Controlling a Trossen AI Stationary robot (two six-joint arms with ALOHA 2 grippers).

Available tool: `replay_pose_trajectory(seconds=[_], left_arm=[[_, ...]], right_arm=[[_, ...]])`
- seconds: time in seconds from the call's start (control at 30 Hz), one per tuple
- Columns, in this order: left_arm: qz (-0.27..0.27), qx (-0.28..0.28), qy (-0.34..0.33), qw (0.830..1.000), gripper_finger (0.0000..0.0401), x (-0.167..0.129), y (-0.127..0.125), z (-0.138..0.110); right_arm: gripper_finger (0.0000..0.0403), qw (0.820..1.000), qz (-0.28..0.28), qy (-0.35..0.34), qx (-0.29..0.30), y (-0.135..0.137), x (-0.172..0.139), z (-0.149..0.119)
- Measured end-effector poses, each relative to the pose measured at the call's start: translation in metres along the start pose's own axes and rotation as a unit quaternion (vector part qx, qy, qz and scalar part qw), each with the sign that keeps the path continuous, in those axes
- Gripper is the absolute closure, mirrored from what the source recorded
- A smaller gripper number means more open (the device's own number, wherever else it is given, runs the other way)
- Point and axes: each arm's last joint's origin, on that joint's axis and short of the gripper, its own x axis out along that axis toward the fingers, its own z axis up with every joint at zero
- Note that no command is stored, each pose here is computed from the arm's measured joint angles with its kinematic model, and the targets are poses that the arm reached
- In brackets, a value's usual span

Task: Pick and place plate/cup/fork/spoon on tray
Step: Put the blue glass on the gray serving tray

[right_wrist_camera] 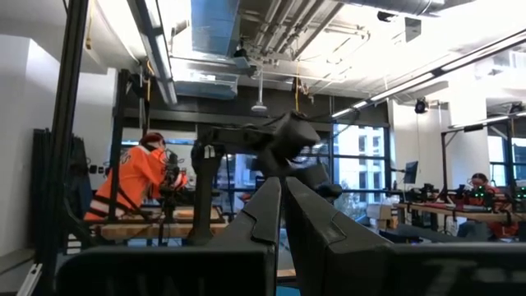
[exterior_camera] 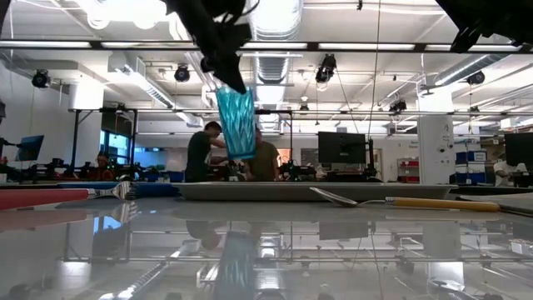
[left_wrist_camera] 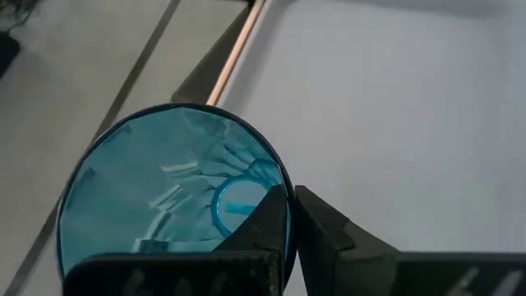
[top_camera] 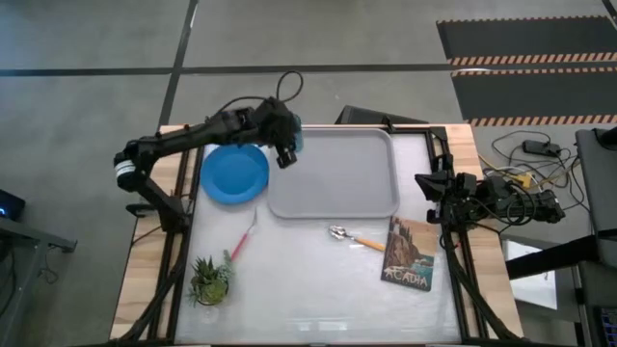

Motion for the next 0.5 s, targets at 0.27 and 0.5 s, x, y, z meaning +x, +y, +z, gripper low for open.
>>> replay_pose_trajectory(seconds=[0.27,0.5], left_arm=[[0.001,0.007,0.042,0.999,0.0401,0.031,0.006,-0.007],[0.002,0.007,0.066,0.998,0.0401,0.049,0.007,-0.013]], right_arm=[[0.0394,1.000,0.000,0.000,-0.002,0.000,0.000,0.000],[0.0394,1.000,-0.001,0.000,-0.002,0.000,0.000,0.000]])
